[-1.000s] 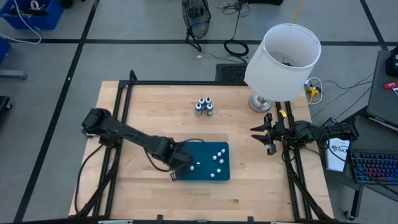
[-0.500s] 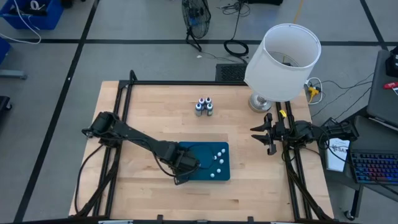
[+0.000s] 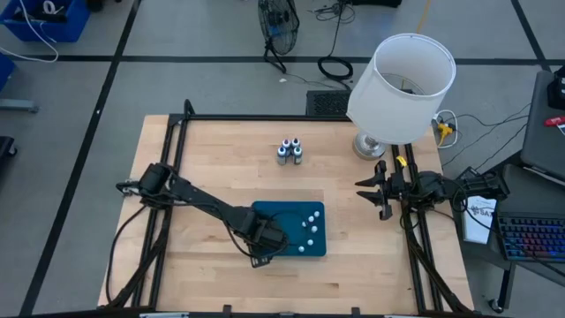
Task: Pick & Place food coloring
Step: Put the purple food coloring bottle into the bin, then put the green food coloring bottle into the bin
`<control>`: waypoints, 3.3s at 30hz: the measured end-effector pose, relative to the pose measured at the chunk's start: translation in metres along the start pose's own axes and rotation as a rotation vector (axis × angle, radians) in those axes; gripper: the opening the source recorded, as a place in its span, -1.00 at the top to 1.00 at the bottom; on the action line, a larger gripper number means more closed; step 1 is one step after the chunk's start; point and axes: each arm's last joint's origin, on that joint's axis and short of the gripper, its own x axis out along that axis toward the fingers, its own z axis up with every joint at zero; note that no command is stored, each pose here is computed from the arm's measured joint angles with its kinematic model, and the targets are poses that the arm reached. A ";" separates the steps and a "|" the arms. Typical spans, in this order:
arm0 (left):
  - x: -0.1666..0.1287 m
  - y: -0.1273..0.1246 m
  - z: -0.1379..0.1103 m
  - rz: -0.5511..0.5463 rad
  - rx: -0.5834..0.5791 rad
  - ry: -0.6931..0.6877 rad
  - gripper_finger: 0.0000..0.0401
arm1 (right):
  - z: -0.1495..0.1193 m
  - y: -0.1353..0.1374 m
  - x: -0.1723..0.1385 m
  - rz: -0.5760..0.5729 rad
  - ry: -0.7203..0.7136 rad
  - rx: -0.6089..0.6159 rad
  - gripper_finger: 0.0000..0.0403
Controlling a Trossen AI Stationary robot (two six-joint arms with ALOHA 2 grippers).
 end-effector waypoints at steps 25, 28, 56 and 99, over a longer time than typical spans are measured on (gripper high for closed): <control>-0.071 0.009 -0.011 -0.087 0.006 -0.208 -0.04 | 0.000 0.000 0.000 0.000 0.000 0.000 0.43; -0.109 0.020 -0.023 -0.092 0.102 -0.305 -0.02 | 0.000 0.000 0.000 0.000 0.000 0.000 0.43; -0.235 0.136 -0.157 0.053 0.362 -1.040 0.01 | 0.000 0.000 0.000 0.000 0.000 0.000 0.43; -0.046 0.221 -0.206 -0.059 0.028 -1.637 -0.03 | 0.000 0.000 0.000 0.000 0.000 0.079 0.43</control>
